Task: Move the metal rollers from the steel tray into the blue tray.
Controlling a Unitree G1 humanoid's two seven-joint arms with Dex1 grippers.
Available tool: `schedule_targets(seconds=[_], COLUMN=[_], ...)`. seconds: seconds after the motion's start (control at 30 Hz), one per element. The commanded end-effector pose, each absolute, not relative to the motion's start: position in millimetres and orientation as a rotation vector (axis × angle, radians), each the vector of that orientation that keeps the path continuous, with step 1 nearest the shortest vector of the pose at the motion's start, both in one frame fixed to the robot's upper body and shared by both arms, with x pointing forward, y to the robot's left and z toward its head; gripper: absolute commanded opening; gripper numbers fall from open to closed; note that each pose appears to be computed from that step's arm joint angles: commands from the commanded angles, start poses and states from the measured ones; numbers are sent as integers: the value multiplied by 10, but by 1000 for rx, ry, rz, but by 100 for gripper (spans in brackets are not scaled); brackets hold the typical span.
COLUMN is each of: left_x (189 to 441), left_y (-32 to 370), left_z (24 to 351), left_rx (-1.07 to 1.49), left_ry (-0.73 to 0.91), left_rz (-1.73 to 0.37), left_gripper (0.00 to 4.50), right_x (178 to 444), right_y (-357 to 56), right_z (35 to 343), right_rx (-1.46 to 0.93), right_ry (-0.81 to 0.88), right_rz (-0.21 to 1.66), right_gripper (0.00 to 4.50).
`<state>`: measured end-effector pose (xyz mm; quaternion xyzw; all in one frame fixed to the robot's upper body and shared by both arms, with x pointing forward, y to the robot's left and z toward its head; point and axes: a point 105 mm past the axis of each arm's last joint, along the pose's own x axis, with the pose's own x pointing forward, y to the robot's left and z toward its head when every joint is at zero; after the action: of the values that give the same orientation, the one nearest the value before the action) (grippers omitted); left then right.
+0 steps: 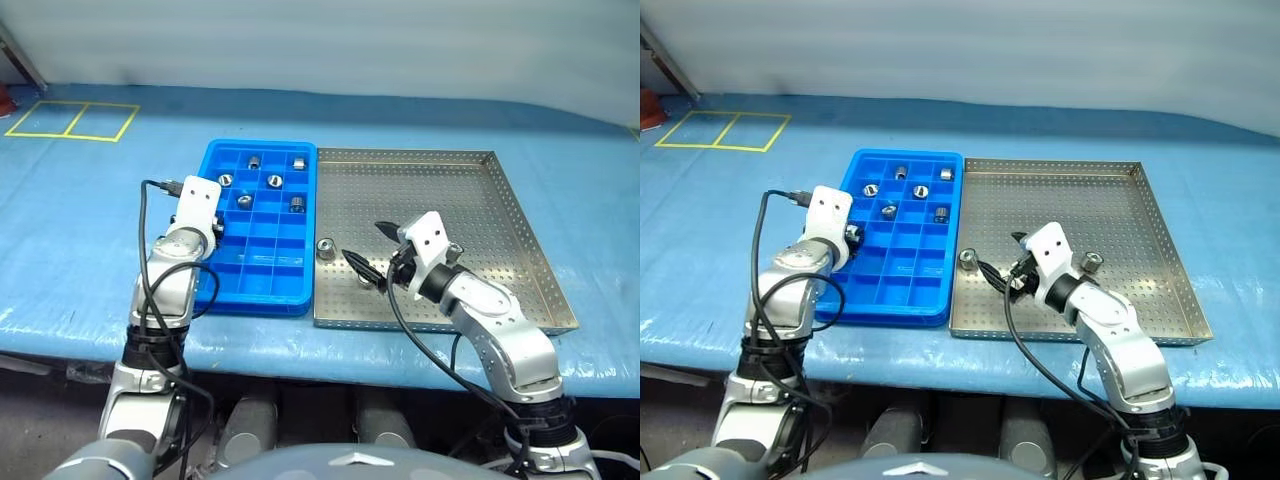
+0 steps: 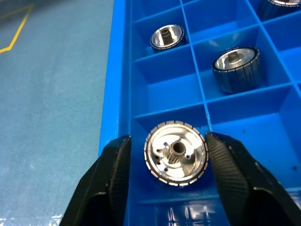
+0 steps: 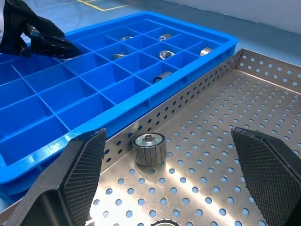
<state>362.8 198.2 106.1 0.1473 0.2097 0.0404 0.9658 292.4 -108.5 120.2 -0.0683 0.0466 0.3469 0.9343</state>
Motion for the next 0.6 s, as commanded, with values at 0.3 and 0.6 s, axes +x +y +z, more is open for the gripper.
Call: schedule_targets(seconds=[0.3,0.6], left_x=[3391,3149], left_y=[370,-91], left_z=[1579,1099], left_rx=[83,348], left_ry=[172,361], left_rz=[-771,-1134], left_gripper=[361,361], right_x=[2810,2599], right_y=[-1455,-1652], right_z=[1195,1190], right_rx=[-309,-404], right_ry=[157,203], right_rz=[572,509], right_gripper=[450,450])
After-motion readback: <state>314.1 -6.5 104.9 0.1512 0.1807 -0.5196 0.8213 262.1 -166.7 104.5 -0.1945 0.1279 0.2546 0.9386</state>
